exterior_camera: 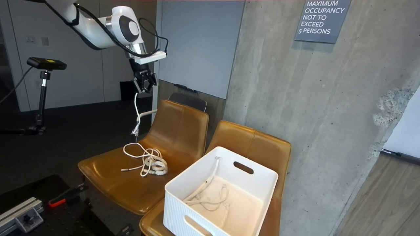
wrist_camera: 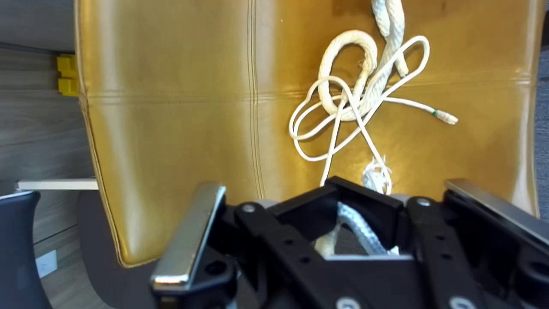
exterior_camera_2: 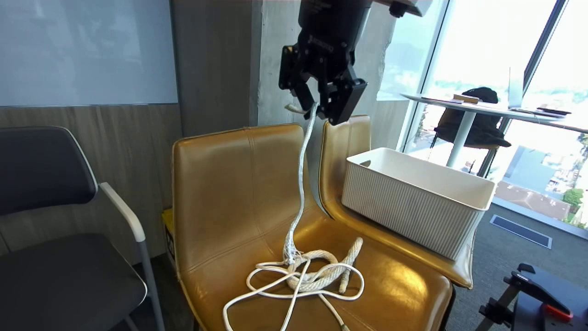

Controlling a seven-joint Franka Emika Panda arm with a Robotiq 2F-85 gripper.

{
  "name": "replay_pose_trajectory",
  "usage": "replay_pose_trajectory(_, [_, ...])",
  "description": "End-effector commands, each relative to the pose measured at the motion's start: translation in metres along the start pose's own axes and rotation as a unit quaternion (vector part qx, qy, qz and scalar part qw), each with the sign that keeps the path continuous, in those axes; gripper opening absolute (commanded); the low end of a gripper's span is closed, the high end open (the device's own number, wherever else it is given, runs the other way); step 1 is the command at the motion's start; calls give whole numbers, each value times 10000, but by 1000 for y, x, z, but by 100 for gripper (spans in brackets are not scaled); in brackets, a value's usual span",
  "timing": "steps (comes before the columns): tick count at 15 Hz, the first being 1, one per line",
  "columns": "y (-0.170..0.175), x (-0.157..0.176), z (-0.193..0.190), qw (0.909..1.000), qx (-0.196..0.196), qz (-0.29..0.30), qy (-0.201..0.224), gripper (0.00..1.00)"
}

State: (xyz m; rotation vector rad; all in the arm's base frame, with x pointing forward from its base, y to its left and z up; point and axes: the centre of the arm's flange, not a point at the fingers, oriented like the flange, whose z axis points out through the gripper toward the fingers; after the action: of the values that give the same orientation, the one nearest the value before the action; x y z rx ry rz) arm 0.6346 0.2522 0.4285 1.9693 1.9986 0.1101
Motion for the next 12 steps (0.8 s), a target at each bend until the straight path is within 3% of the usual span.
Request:
replay_pose_trajectory(1, [41, 56, 23, 9998, 149, 49, -81, 0])
replay_pose_trajectory(4, [37, 42, 53, 9990, 387, 193, -149, 0])
replay_pose_trajectory(12, [-3, -44, 124, 9919, 981, 728, -343, 0])
